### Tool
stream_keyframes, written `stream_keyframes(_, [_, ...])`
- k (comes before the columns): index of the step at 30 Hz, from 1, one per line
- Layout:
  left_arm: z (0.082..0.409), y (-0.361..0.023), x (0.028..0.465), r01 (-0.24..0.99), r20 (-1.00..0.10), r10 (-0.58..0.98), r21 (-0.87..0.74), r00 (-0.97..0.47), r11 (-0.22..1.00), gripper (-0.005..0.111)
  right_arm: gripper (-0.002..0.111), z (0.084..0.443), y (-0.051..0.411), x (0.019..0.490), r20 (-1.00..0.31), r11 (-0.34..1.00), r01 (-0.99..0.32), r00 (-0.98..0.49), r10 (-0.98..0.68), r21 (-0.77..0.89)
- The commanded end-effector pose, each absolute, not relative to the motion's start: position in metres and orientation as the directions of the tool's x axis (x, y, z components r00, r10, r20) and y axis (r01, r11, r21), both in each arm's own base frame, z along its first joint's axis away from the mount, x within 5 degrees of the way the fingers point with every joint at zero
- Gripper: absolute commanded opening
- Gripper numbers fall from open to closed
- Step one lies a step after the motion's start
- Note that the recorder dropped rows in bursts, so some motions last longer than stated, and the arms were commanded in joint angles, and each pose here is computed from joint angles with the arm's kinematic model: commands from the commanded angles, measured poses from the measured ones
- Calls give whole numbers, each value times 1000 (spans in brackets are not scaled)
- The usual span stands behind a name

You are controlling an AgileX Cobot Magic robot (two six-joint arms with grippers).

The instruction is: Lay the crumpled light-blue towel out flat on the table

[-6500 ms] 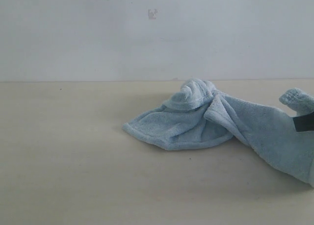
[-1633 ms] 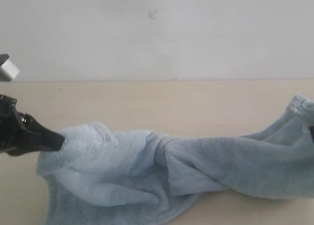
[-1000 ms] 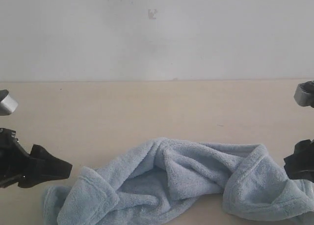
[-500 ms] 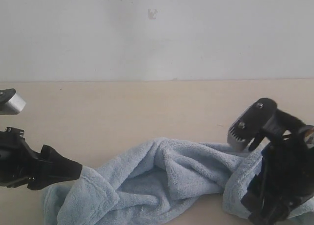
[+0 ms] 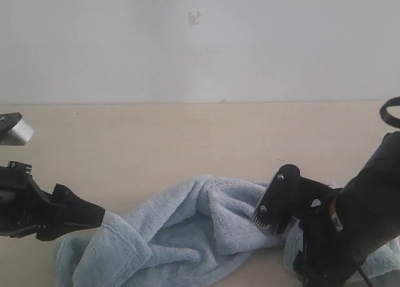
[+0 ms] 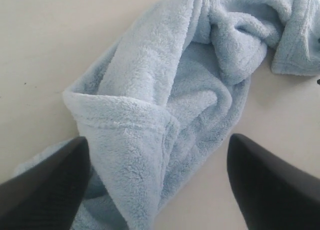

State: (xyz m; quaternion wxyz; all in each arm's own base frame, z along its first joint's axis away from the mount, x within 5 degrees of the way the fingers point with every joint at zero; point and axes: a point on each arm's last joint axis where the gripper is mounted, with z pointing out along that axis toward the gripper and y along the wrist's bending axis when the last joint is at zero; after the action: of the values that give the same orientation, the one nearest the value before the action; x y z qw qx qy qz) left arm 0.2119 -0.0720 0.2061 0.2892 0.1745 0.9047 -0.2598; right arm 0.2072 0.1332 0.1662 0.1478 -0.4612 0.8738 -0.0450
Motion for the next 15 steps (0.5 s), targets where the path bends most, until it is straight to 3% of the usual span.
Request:
stream_keyframes(1, [206,-73,212,467,-619,167,-362,-768,806,72,55,151,136,214,-182,554,-800,-524,-832,-229])
stream_keyframes(5, [206,-73,212,467,-619,167,-362,-768,806,72,51,142,141,220,-195,568,-791,-535,-822,-227])
stream_keyframes(7, [206,-73,212,467,-619,167,-362,-768,806,72,41,137,141,221,-191,593,-773,-562,-805,-226])
stream_keyframes(12, [205,-72,212,465,-620,165,-359,-767,809,72,3,129,136,224,-140,592,-761,-577,-805,-265])
stream_keyframes(15, [205,-72,212,465,-620,165,-359,-767,809,72,0,131,137,226,-159,639,-722,-621,-767,-265])
